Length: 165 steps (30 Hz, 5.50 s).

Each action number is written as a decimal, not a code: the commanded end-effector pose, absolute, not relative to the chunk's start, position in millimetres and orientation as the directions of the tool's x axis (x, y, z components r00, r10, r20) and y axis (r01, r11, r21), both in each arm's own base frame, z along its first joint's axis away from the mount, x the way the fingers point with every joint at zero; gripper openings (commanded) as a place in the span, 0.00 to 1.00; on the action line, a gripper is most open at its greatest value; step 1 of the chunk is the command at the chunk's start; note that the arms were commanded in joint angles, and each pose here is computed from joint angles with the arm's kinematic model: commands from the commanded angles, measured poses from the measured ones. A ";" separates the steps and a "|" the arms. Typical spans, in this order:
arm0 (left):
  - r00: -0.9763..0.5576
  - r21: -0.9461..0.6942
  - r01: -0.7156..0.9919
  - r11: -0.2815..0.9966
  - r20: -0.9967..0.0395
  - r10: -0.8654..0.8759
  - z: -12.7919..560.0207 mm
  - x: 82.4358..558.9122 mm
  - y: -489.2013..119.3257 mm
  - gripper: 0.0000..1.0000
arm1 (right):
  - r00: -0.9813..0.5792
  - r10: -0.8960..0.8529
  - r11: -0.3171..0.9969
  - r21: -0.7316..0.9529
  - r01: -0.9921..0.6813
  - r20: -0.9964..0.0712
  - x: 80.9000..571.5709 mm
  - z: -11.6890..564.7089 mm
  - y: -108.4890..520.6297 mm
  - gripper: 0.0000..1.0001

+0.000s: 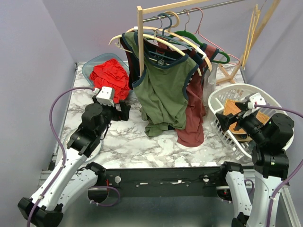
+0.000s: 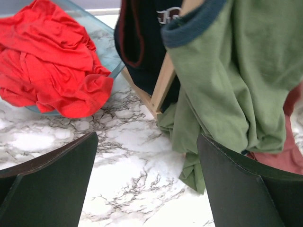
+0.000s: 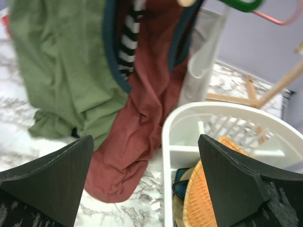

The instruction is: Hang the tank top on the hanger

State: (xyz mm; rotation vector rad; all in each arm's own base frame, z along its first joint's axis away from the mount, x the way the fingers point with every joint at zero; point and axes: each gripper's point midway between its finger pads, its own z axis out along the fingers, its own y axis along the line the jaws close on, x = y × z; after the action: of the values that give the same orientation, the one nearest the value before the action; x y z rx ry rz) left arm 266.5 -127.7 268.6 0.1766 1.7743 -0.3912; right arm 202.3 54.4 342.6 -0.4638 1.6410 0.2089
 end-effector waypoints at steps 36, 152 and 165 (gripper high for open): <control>-0.575 -0.193 -0.532 0.824 -0.632 -0.519 111.8 544.5 -3.3 0.86 | -0.140 -0.234 0.659 -0.051 -0.750 -0.962 202.6 306.9 97.1 1.00; -0.852 -0.468 0.195 0.862 -0.516 -0.087 118.2 142.0 -190.9 0.86 | 0.083 -0.811 -0.121 0.027 -0.992 -0.579 135.3 62.0 244.1 0.84; -0.884 -0.327 0.327 0.886 -0.437 0.165 90.7 97.6 -200.2 0.87 | 0.012 -0.886 -0.076 0.120 -0.990 -0.464 124.9 35.2 231.8 0.12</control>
State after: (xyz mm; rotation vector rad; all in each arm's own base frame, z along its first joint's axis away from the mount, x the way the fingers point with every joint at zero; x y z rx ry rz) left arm 108.8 -199.1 94.7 0.3059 2.6155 -0.6497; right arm 123.5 238.8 45.3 -2.0294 1.8797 0.6907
